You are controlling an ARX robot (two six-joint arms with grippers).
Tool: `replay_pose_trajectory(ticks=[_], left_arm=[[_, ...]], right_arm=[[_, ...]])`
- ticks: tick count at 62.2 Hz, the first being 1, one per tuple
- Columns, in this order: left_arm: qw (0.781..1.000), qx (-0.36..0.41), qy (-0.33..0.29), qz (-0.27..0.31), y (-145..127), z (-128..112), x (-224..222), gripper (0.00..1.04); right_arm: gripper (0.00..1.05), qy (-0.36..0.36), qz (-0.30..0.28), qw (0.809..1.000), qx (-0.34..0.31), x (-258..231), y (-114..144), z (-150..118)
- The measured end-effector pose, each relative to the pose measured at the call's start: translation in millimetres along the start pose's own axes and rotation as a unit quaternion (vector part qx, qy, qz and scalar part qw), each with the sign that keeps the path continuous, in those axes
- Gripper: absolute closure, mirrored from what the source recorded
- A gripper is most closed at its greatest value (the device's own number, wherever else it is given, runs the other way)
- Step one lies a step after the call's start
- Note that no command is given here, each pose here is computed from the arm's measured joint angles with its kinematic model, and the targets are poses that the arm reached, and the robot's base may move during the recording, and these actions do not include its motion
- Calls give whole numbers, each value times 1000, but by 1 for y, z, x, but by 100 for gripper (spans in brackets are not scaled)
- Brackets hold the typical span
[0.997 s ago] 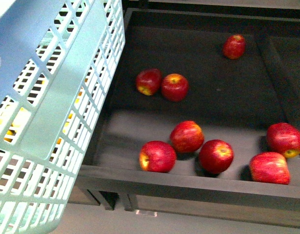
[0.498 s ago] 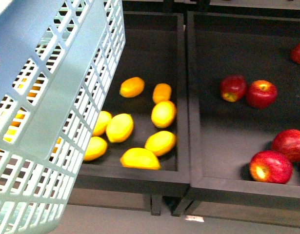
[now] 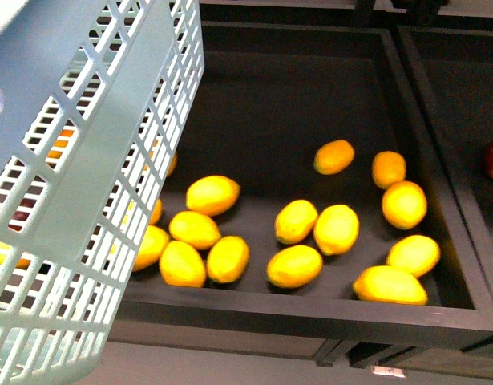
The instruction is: Pick lemon and mango into basket
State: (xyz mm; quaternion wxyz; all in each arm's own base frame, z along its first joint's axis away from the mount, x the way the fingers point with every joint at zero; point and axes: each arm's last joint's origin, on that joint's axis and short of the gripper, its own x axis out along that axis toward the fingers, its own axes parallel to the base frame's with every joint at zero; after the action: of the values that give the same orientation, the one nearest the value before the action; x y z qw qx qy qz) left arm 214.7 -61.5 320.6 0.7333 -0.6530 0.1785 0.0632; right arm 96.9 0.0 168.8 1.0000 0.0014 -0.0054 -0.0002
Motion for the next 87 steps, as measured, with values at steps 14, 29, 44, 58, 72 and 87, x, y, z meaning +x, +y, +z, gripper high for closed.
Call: replay_pose_trajectory(ticks=[14, 29, 44, 58, 72, 87], left_arm=[[1000, 1, -1, 0, 0, 0, 0, 78], [1000, 1, -3, 0, 0, 0, 0, 78], [1000, 9, -24, 1, 0, 4, 0, 78], [991, 81, -21, 102, -5, -2, 4, 78], [947, 272, -9, 172, -13, -15, 49, 78], [945, 284, 68, 147, -23, -52, 97, 78]], right_arm=[[9, 0, 0, 1000, 0, 0, 0, 0], [9, 0, 0, 1000, 0, 0, 0, 0], [9, 0, 4, 1000, 0, 0, 0, 0], [9, 0, 1, 1000, 0, 0, 0, 0], [9, 0, 0, 1000, 0, 0, 0, 0], [9, 0, 0, 1000, 0, 0, 0, 0]])
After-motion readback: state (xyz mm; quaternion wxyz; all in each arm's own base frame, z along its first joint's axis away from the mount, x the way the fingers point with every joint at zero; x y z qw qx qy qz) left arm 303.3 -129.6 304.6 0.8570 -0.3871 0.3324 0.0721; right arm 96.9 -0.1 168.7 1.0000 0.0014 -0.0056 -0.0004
